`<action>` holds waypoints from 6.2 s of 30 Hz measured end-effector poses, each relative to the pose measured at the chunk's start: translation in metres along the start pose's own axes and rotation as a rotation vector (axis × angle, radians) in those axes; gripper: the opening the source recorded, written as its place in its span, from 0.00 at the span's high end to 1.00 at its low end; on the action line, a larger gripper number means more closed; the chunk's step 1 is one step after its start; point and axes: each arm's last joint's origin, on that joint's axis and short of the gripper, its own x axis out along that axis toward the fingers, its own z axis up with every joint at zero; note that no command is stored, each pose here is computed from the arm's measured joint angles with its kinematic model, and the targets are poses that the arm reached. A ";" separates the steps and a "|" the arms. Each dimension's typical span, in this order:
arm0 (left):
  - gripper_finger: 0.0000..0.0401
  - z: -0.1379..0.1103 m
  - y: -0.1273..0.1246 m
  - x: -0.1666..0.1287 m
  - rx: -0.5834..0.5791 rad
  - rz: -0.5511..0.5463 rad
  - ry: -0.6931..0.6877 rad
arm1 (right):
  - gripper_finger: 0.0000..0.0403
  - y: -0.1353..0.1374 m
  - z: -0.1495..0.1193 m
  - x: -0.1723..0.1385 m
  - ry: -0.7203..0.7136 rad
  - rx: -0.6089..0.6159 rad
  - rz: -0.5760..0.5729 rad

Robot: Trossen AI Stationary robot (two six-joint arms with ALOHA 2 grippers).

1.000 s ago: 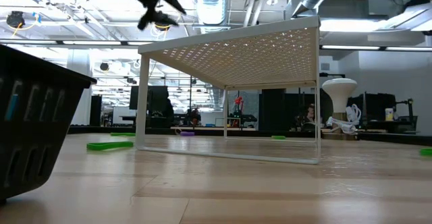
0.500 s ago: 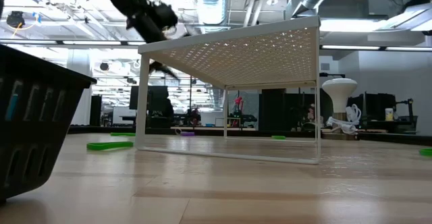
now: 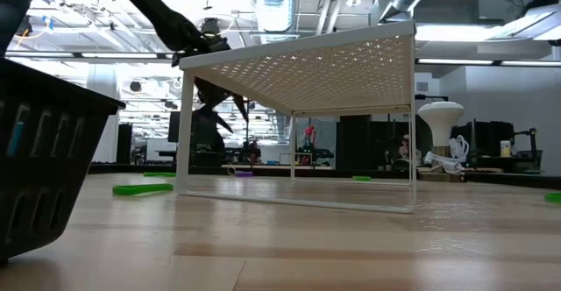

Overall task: Pick & Place Office Desk Supplies
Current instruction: Put the purple spring keychain into the yellow bin

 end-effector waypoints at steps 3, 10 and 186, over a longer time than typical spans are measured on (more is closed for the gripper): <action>0.51 0.006 0.003 -0.003 0.042 -0.001 -0.009 | 0.56 0.001 0.001 -0.001 -0.003 0.018 0.010; 0.52 0.019 0.002 -0.011 0.024 -0.059 -0.072 | 0.56 0.001 0.001 0.000 -0.006 0.013 0.007; 0.99 -0.012 0.036 0.073 -0.632 0.215 -0.139 | 0.56 0.000 0.005 0.002 -0.051 0.111 -0.004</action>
